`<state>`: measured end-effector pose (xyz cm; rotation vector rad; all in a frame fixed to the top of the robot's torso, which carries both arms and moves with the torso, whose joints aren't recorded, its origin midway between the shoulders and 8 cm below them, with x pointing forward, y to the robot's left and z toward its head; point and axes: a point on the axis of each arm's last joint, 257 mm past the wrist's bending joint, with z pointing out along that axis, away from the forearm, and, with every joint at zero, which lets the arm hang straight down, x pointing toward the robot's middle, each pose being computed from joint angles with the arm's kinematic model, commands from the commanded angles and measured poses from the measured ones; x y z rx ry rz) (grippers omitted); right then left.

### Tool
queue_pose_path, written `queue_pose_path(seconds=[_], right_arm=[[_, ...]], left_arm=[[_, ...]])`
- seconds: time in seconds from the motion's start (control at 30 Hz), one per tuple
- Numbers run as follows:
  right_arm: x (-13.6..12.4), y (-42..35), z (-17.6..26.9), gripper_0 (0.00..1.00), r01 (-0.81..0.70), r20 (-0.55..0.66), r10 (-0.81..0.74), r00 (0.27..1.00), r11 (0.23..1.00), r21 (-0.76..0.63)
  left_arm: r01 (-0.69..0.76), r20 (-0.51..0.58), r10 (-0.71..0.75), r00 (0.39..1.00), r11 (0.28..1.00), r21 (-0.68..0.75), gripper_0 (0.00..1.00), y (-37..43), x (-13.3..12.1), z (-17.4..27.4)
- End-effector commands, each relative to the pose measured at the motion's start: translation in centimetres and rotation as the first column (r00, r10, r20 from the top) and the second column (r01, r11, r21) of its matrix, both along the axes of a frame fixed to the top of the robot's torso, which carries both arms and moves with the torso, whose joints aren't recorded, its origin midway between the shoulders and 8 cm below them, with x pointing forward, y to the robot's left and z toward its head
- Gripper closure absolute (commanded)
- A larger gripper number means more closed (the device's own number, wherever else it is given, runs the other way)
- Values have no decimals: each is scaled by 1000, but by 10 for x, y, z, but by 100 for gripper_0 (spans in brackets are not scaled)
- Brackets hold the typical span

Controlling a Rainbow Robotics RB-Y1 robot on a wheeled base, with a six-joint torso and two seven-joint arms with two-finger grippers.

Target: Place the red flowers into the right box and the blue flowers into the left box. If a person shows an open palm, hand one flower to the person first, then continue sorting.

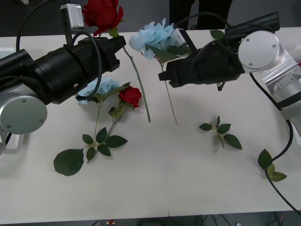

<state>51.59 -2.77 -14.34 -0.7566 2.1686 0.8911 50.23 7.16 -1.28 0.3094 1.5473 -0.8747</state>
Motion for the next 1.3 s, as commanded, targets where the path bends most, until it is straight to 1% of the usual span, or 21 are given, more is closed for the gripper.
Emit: queue_pose_path(seconds=[0.03,0.17,0.27,0.43,0.53,0.77,1.03,1.07,1.1,1.23,1.3], right_arm=[[34,-76,-27,100,121,-34,-127,991,982,-145],[46,-126,-61,100,202,-79,-225,971,951,-233],[45,-152,-83,100,236,-127,-279,952,931,-278],[50,-204,-118,100,302,-130,-376,917,870,-390],[48,-216,-133,100,312,-140,-400,906,853,-419],[55,-218,-148,100,331,-89,-408,909,835,-439],[56,-217,-148,100,329,-85,-403,911,837,-437],[56,-218,-148,91,329,-84,-403,911,836,-438],[56,-217,-148,77,329,-85,-403,911,837,-437],[56,-217,-147,59,328,-84,-401,912,837,-437],[56,-218,-147,54,329,-82,-401,912,838,-436]], left_arm=[[28,49,-27,998,999,-17,100,-16,-4,22],[36,46,-34,998,998,-46,100,-23,-3,27],[43,47,-39,998,996,-74,100,-29,0,34],[49,49,-44,998,991,-121,100,-40,3,40],[57,63,-49,997,990,-129,100,-46,1,43],[55,66,-47,997,990,-127,100,-46,2,39],[55,66,-47,997,990,-127,100,-46,2,39],[55,66,-47,997,990,-127,100,-46,2,39],[55,66,-47,997,990,-127,100,-46,2,39],[55,66,-47,997,990,-127,100,-46,2,39],[55,66,-47,997,990,-127,100,-46,2,39]])
